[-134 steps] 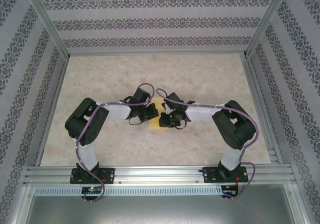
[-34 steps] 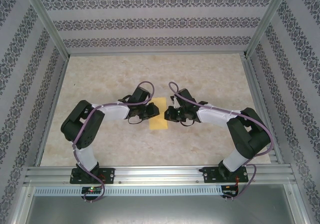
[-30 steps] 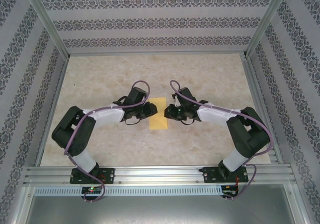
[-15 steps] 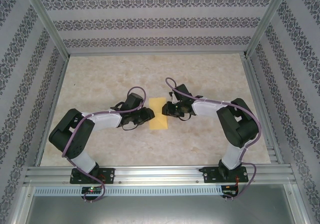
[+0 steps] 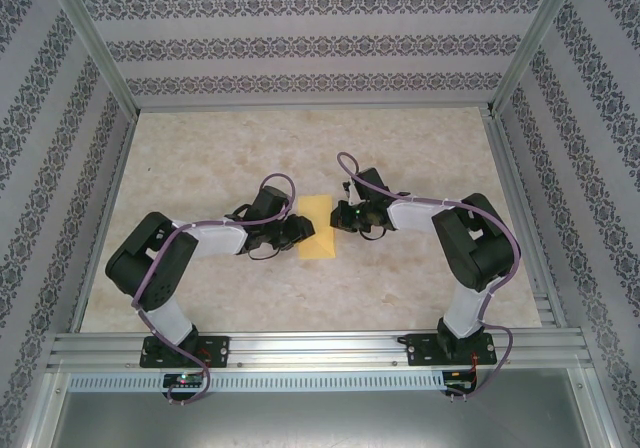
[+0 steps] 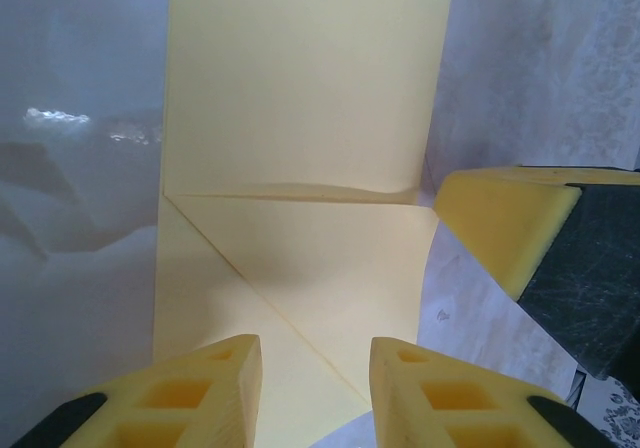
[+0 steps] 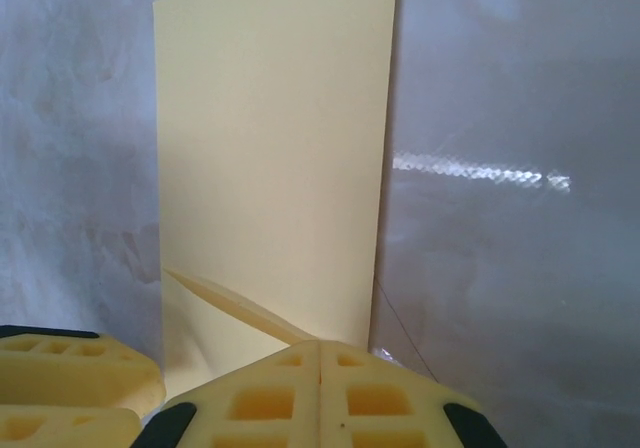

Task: Fold a paper plane with a square sheet of paper (pick it up from the middle)
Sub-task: Turn over the paper at the center of the table.

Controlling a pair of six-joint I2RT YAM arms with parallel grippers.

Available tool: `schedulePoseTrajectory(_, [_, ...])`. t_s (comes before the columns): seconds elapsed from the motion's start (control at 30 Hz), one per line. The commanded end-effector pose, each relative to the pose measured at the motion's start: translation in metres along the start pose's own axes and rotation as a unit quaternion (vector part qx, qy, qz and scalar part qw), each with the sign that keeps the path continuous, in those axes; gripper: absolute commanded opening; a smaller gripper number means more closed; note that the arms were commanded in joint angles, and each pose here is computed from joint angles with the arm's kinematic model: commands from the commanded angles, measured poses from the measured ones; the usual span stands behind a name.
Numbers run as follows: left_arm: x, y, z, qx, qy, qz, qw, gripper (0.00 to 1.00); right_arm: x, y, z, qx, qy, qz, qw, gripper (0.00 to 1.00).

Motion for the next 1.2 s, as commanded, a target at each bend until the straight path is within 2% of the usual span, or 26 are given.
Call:
schedulePoseTrajectory(0.0, [0.003,0.001,-0.008,0.002,0.019,0.002,1.0,0.35,0.0,-0.003,-0.003,0.006,-0.009,-0.009,1.0,0.04])
schedulePoseTrajectory(0.3, [0.006,0.002,-0.01,0.003,0.024,0.007,1.0,0.35,-0.008,-0.008,-0.011,0.024,-0.007,-0.028,0.999,0.01])
schedulePoseTrajectory(0.57, [0.011,-0.003,-0.028,0.025,0.07,0.012,0.997,0.39,-0.007,-0.006,-0.011,0.025,-0.01,-0.022,0.999,0.01])
schedulePoseTrajectory(0.77, [0.005,-0.005,-0.033,0.046,0.079,-0.005,0.996,0.38,-0.006,-0.008,-0.013,0.028,-0.008,-0.022,0.999,0.02])
schedulePoseTrajectory(0.97, [-0.007,-0.002,-0.039,0.094,0.105,-0.032,0.99,0.37,-0.004,-0.007,-0.016,0.033,-0.005,-0.018,0.999,0.02])
schedulePoseTrajectory(1.17, [-0.007,0.001,-0.044,0.119,0.106,-0.03,0.987,0.46,-0.003,-0.006,-0.016,0.035,-0.004,-0.017,0.999,0.02])
Point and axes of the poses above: each hand's point on the last joint's axis, 136 mm out from that joint toward the fingers, its own x axis out along the fingers, its own z axis along the line the jaws close on, y = z × x, the point moved 3 cm from there along -x, back along the fingers, and after that the axes turned 1 degree about -x, right-handed, at the moved point
